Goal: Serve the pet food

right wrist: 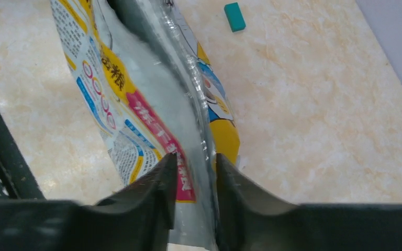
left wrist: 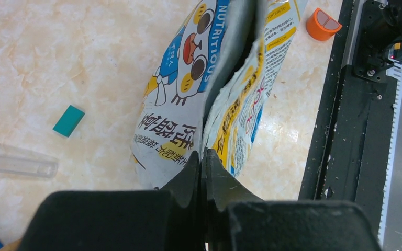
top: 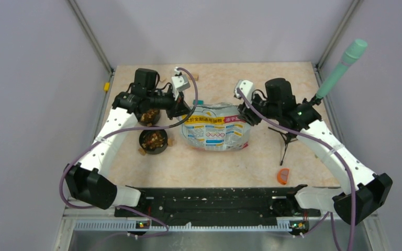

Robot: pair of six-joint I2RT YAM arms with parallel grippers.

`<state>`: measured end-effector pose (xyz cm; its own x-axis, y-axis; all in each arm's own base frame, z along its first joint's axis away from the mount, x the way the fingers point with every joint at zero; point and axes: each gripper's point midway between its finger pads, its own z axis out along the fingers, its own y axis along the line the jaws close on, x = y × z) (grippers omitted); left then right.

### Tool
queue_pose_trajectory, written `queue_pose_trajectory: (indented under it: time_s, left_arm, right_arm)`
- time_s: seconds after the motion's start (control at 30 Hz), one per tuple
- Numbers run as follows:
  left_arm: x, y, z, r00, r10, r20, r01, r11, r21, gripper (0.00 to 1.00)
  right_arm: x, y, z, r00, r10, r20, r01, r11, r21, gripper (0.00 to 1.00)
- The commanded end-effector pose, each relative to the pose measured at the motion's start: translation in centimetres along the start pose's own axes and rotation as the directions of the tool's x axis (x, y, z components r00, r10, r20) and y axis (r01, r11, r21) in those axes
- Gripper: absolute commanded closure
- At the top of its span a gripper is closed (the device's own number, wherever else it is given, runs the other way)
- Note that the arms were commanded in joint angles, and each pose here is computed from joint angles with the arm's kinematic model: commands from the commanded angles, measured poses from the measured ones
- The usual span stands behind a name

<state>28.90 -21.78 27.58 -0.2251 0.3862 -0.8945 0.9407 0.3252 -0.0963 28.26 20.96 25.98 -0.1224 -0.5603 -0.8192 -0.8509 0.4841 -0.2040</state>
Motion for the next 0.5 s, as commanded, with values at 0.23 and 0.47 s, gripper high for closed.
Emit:
queue_pose_trajectory:
  time_s: [0.23, 0.47]
  left_arm:
    - [-2.5, 0.8, -0.4, 0.994, 0.073, 0.080, -0.070, 0.997, -0.038, 1.00]
    - [-3.1, 1.1, -0.3, 0.992, 0.070, 0.101, -0.066, 0.997, -0.050, 1.00]
  right_arm:
    - [-5.7, -0.4, 1.6, 0.988, 0.035, 0.148, -0.024, 0.997, -0.075, 0.31]
    - [-7.0, 3.9, 5.4, 0.992, -0.011, 0.124, 0.042, 0.968, -0.249, 0.31]
